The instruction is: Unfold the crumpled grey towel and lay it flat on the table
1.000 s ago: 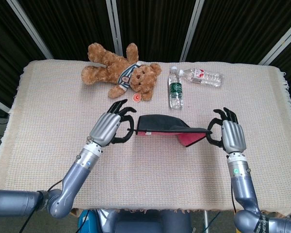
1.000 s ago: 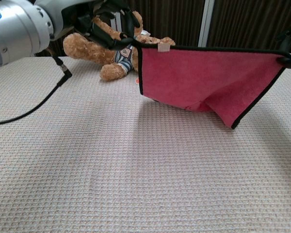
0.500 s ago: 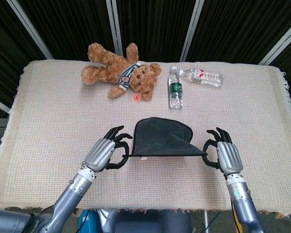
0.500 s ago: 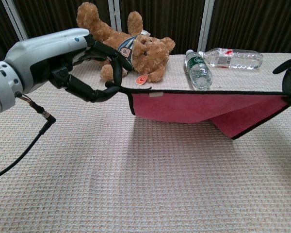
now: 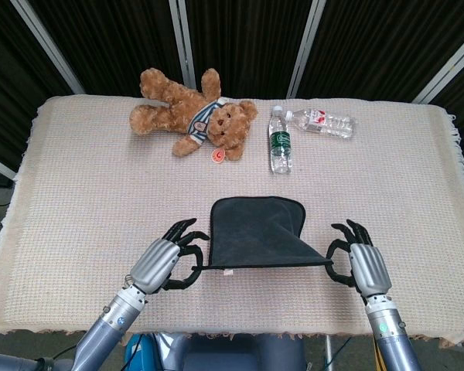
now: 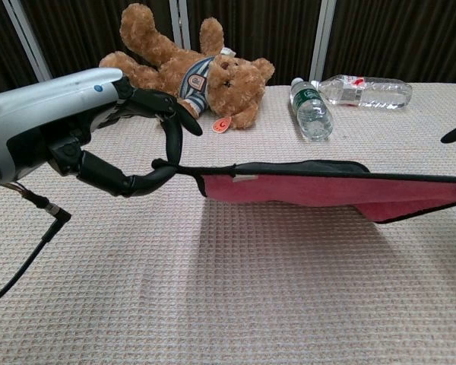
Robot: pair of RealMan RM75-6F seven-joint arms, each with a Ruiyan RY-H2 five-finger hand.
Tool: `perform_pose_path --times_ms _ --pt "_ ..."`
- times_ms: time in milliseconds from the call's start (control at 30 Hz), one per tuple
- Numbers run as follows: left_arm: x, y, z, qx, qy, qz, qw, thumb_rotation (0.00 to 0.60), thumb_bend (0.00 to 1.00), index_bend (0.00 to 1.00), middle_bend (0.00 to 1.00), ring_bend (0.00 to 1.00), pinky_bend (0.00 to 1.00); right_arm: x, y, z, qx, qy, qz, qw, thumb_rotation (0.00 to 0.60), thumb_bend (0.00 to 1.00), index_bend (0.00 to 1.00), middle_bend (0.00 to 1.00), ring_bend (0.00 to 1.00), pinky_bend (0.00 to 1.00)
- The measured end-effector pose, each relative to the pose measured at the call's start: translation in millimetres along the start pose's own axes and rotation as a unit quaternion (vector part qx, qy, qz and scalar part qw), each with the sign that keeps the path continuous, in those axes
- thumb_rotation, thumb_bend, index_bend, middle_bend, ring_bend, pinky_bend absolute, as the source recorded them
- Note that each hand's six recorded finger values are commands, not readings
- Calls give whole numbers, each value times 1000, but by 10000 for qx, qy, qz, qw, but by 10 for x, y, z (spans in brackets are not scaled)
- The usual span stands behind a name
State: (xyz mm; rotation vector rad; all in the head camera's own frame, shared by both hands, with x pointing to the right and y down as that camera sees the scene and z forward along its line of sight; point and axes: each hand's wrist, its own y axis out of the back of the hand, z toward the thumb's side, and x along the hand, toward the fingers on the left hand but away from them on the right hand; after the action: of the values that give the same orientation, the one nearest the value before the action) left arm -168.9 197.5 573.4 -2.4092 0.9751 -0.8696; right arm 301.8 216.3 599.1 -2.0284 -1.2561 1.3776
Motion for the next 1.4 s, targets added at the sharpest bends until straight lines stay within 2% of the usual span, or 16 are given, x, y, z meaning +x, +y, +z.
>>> perform_pose_path --times_ms 500,767,1400 --pt "-257 -122 -50 -183 15 -155 9997 600 490 598 231 0 32 326 -232 -100 114 24 316 9994 600 557 732 202 0 0" --pt "-349 -193 -128 -176 91 -303 9993 600 490 598 231 0 32 390 -319 -144 202 -16 400 9990 600 557 732 202 0 0" --pt "-221 -486 -183 -138 241 -557 9981 600 490 597 231 0 32 325 -500 -342 201 -295 660 9972 600 557 732 202 0 0"
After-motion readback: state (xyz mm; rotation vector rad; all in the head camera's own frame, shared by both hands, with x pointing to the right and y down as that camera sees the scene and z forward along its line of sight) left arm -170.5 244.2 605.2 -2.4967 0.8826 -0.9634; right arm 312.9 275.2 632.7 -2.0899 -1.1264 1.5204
